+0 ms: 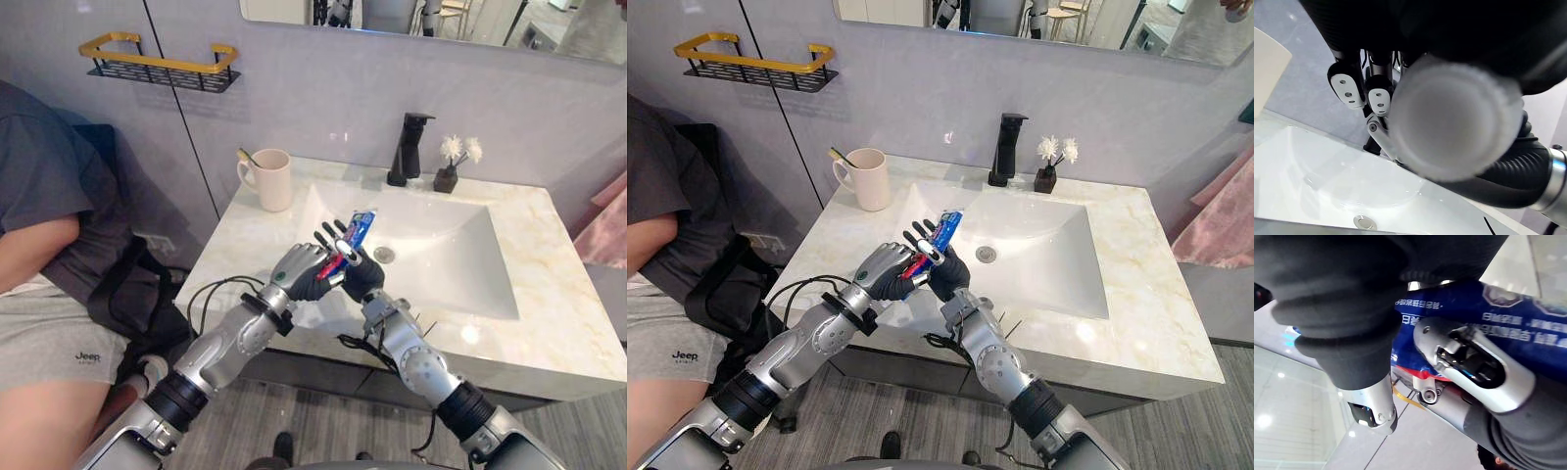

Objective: Organize washtable

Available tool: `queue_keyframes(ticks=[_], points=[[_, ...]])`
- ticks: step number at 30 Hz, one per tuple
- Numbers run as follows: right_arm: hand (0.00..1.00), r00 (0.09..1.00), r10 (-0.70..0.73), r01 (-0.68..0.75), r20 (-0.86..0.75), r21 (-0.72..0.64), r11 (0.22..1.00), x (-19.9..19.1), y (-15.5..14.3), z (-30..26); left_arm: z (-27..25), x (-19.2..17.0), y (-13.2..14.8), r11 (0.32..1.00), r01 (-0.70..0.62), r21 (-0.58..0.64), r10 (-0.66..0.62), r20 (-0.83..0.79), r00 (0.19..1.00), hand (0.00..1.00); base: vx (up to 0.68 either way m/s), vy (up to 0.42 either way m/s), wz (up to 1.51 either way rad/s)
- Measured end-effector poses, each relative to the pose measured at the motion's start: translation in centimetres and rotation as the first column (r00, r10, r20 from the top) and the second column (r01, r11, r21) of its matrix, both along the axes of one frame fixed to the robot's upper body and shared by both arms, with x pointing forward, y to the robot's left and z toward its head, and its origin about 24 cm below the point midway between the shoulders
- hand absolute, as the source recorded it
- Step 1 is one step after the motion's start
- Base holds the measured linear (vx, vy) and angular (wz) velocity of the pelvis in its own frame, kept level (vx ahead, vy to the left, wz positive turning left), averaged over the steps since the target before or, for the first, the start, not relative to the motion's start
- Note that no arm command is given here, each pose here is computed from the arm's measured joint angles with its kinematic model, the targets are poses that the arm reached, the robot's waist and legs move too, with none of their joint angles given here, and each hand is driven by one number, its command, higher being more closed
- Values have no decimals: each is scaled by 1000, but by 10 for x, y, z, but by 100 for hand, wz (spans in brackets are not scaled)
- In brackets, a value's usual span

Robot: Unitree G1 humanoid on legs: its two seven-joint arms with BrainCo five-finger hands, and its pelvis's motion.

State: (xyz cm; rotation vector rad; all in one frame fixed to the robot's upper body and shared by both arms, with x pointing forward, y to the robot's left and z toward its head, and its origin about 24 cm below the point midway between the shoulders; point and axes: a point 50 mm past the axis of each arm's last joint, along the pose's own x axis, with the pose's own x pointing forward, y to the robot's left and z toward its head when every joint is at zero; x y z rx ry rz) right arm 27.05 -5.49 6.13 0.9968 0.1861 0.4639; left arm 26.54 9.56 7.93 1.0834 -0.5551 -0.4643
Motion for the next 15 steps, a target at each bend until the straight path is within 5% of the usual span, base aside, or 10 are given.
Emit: queue_keyframes(ticks=[13,14,15], points=[[100,999,-42,42,-7,27,999,-4,1,-3,-10,-10,-6,996,-18,-87,14,-54,998,100,-12,-3,1],[100,999,-45,45,-3,30,999,-3,1,-3,-10,-10,-6,995,-25,-98,20,-56,998,0,0,0,0],[100,999,-48,48,5,35,998,-3,1,-1,-10,-10,-6,993,-33,-110,27,-59,998,0,0,0,0]])
